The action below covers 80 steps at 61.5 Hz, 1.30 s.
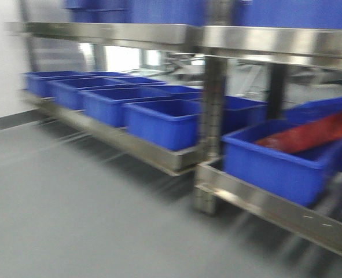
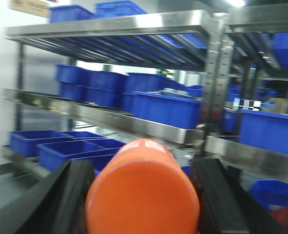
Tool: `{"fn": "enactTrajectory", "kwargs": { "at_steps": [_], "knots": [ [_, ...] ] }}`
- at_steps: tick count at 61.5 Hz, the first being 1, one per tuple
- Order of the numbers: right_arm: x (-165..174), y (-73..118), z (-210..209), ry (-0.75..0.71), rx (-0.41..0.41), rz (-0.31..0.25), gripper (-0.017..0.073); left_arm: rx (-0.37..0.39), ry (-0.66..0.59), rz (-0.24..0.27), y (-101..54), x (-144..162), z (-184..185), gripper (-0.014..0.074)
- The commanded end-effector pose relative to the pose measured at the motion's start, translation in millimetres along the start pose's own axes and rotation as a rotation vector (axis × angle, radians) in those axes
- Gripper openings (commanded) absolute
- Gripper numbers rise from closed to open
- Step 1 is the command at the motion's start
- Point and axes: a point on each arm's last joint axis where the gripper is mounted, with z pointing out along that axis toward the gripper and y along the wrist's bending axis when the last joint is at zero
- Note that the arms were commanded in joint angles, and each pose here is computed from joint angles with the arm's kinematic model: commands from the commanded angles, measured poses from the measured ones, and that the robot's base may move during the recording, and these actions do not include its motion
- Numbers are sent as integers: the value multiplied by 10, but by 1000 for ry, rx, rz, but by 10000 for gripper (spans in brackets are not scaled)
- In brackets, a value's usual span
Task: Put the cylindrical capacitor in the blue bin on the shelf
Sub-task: 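Drive the base up to the steel shelf of blue bins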
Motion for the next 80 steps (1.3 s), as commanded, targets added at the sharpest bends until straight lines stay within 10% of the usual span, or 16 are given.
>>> {"fn": "enactTrajectory", "kwargs": {
  "at_steps": [1,80],
  "knots": [
    [-28,1,-14,-29,-1,-9,-163,4,-29,-6,-2,-24,-10,-111],
    [-28,1,-14,-29,-1,-9,-163,4,-29,-6,-2,-24,-10,-111]
  ]
}}
